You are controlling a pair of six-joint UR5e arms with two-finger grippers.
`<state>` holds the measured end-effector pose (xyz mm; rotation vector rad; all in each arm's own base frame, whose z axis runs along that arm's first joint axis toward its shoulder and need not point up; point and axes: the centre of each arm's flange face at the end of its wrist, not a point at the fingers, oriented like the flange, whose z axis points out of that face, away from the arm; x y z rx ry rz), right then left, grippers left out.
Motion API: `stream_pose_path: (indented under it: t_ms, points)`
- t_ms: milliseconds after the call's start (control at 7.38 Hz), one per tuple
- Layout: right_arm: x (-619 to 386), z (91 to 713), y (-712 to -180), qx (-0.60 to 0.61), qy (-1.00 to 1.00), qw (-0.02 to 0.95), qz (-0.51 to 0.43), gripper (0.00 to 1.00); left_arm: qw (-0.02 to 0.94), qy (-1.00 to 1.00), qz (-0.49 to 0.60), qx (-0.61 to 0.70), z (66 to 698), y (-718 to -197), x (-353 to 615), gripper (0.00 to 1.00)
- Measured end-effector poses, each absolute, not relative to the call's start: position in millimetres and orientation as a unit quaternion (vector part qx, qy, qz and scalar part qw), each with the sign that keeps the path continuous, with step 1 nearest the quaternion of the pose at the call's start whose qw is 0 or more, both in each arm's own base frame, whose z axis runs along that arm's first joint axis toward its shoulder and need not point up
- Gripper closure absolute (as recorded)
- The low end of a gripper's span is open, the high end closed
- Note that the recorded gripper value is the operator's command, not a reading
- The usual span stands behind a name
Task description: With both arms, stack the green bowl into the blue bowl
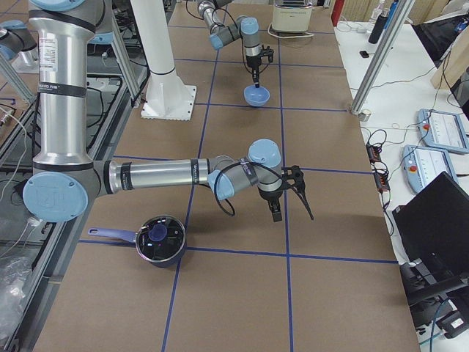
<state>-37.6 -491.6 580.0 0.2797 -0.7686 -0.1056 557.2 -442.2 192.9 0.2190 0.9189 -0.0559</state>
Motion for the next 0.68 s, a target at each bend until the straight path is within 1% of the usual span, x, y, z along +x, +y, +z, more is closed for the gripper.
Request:
stream_pose_path:
  t_ms: [677]
  points:
    - [-37.5, 581.1, -491.2, 0.135, -0.373, 0.916, -0.051, 0.00, 0.895, 0.431, -0.025, 0.114, 192.6, -442.5, 576.2, 1.00]
